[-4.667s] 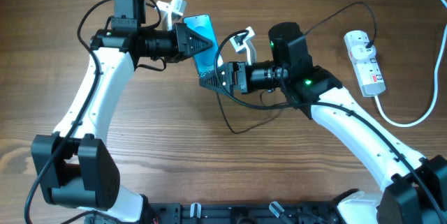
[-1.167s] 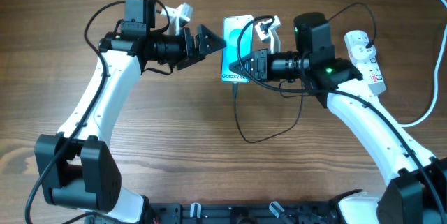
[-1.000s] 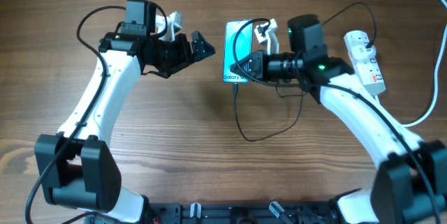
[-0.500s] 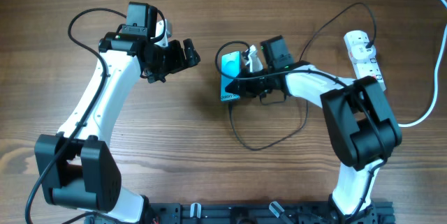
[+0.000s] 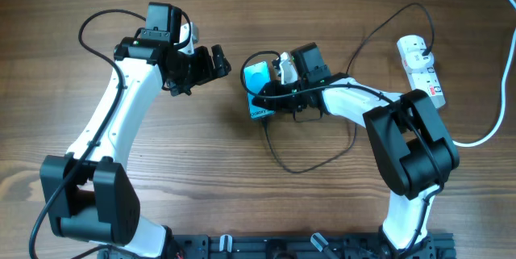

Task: Plug charger to phone and switch on socket
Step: 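Lower the phone flat onto the table with the right gripper and release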

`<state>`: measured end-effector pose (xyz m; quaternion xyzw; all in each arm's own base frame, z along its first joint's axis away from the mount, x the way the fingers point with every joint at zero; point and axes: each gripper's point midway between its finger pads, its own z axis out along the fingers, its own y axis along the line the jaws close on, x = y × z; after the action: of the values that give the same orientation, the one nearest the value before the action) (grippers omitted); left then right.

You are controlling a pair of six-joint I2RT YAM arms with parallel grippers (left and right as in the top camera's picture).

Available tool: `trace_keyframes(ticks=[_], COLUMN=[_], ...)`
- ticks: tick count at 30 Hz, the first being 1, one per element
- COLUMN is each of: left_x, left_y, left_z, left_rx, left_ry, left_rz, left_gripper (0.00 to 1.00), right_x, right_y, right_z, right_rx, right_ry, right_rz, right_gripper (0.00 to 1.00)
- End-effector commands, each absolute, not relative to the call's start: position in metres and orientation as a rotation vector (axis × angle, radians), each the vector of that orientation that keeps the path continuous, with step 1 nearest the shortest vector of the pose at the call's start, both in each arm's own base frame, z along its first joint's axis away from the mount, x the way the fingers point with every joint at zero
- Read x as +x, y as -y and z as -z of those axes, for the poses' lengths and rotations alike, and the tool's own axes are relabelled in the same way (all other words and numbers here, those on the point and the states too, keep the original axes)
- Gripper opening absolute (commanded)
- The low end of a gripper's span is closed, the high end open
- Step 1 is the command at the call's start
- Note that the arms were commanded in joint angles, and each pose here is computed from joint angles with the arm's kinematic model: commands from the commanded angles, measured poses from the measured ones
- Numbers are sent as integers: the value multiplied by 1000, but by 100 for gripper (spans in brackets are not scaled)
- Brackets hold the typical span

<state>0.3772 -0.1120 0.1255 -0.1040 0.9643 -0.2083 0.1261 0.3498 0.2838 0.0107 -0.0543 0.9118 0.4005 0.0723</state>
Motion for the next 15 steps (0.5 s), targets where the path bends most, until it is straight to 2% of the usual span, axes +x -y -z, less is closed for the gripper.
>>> trace_keyframes(ticks=[1,8,12,15], left_x=[378,378,378,378], left_y=[109,109,109,109], left_z=[-129,-129,-129,-129], left_rx=[-297,-297,-297,-297], left_ry=[-2795,-2795,-2795,-2795], left_rz=[588,588,588,588], left_gripper=[100,100,100,100], right_x=[346,335,330,321], right_y=[-285,-297,-301,-311], right_z=[-7,-10,-9,-8], right_rx=[-145,-158,-175,-218], right_ry=[-2763,-2782,-2789,-2798], right_rz=[-1198,-1256,-1258,-1249], right_gripper=[55,80,85,96])
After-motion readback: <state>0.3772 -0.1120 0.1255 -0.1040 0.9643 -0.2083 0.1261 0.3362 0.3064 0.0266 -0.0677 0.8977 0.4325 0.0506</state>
